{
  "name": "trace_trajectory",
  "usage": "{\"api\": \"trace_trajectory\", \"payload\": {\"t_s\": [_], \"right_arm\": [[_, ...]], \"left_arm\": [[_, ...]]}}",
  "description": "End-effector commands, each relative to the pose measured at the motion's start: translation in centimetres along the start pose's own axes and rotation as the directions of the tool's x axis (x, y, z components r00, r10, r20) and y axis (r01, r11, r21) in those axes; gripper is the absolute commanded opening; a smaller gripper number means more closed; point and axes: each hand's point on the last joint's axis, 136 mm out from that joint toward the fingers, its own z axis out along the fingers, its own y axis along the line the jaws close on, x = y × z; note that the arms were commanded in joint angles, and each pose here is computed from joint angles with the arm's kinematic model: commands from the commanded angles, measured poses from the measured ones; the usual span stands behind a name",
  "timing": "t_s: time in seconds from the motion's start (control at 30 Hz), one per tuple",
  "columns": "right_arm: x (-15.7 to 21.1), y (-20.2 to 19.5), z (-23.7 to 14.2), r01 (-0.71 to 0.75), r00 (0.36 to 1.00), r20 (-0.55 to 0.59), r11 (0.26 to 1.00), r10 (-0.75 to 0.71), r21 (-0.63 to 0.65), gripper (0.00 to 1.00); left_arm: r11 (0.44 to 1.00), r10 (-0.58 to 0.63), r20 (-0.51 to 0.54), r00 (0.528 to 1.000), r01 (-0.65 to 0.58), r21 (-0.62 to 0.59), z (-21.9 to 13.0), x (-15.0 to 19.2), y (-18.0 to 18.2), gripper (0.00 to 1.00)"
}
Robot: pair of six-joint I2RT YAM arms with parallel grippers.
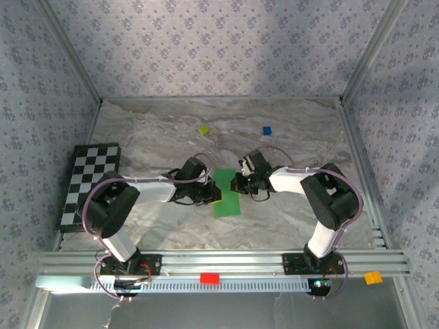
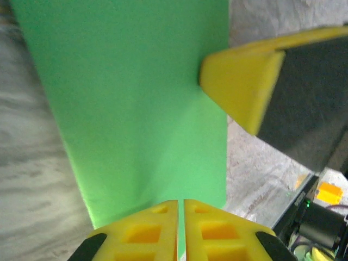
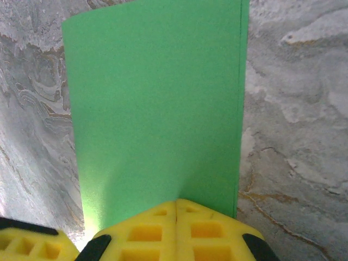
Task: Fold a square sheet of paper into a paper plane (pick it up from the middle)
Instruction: First fold the square sheet of paper in half at the center of the table.
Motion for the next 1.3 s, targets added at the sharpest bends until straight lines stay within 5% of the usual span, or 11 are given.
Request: {"api": "trace_trajectory", "payload": {"t_s": [0.0, 0.3, 0.6, 0.87, 1.0, 1.27], "right_arm": [[5.8, -7.0, 0.7, -0.086, 0.980, -0.152, 0.960, 0.130, 0.267, 0.00], [5.9, -7.3, 0.7, -0.089, 0.979, -0.151, 0.957, 0.134, 0.274, 0.00], [5.4, -6.5, 1.0, -0.046, 0.982, -0.166, 0.966, 0.091, 0.256, 0.00], [2.4, -0.9, 0.1, 0.121, 0.984, -0.148, 0.985, -0.102, 0.123, 0.00], [-0.2, 3.1, -2.1, 0.153, 0.987, -0.054, 0.987, -0.151, 0.042, 0.11], [0.7, 1.2, -6.7, -0.006, 0.996, 0.089, 0.998, 0.000, 0.066, 0.22]], "left_arm": [[0.998, 0.063, -0.044, 0.997, -0.062, 0.022, -0.3, 1.6, -0.8, 0.11], [0.995, 0.047, -0.125, 0.991, -0.058, -0.084, -0.2, 5.6, 3.2, 0.11], [0.989, 0.106, -0.122, 0.987, -0.117, -0.093, -2.5, 7.1, 3.4, 0.11], [0.987, 0.104, 0.137, 0.985, -0.085, -0.136, -7.0, 1.9, 1.7, 0.12], [0.998, 0.024, 0.224, 0.974, -0.011, -0.057, -8.6, -3.0, 0.8, 0.12], [0.998, 0.026, 0.196, 0.980, -0.036, 0.046, -6.8, -8.2, -2.7, 0.12]]}}
